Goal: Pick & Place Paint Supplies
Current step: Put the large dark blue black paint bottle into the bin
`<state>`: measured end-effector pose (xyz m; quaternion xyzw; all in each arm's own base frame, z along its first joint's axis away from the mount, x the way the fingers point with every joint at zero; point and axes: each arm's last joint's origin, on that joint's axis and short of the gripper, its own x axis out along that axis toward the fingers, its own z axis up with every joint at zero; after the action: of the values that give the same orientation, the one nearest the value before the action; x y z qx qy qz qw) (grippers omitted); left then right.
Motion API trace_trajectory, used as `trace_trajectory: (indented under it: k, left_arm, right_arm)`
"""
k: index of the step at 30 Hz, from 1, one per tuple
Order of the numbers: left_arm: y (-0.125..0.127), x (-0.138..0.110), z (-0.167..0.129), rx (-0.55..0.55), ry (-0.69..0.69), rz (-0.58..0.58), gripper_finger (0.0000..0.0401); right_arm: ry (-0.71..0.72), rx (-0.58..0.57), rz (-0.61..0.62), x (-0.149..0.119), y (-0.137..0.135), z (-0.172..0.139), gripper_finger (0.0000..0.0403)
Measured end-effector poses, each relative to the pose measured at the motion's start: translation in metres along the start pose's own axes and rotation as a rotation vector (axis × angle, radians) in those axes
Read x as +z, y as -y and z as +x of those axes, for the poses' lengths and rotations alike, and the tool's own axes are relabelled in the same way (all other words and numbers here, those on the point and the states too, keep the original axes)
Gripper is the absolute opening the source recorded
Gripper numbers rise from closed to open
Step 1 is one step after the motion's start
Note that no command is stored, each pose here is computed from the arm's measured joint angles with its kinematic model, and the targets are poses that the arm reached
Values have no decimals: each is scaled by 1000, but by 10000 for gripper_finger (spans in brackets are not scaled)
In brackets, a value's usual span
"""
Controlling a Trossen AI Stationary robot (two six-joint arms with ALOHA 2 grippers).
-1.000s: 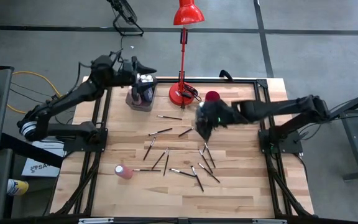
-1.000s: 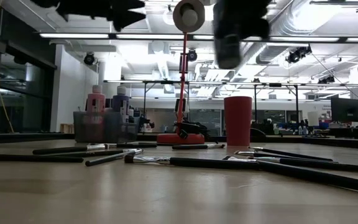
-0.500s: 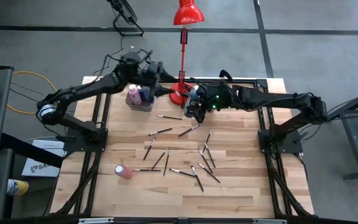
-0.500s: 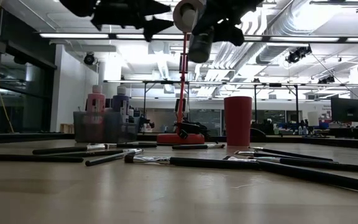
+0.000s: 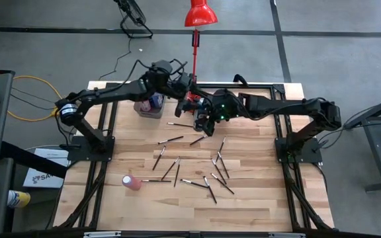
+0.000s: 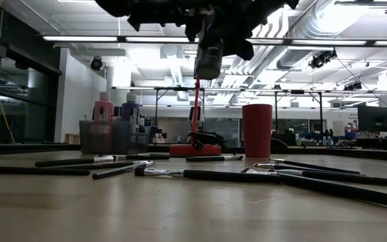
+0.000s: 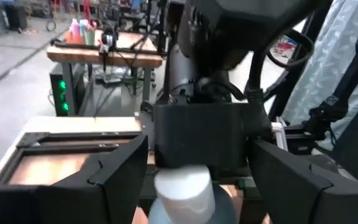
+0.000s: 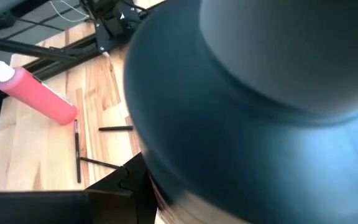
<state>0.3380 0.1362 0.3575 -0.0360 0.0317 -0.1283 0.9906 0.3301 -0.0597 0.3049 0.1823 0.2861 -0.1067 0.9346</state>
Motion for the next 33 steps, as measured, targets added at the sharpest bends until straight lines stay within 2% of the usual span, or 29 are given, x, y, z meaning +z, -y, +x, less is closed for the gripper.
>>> trace_trajectory:
  k: [19,33]
  left_arm:
    - [3,-2,2,-8,-24,-97,264]
    - [5,1,1,-41,-14,-103,138]
  right_arm:
    - [41,28,-44,3,-6,-1,178]
    - [55,42,-49,5,-9,-8,178]
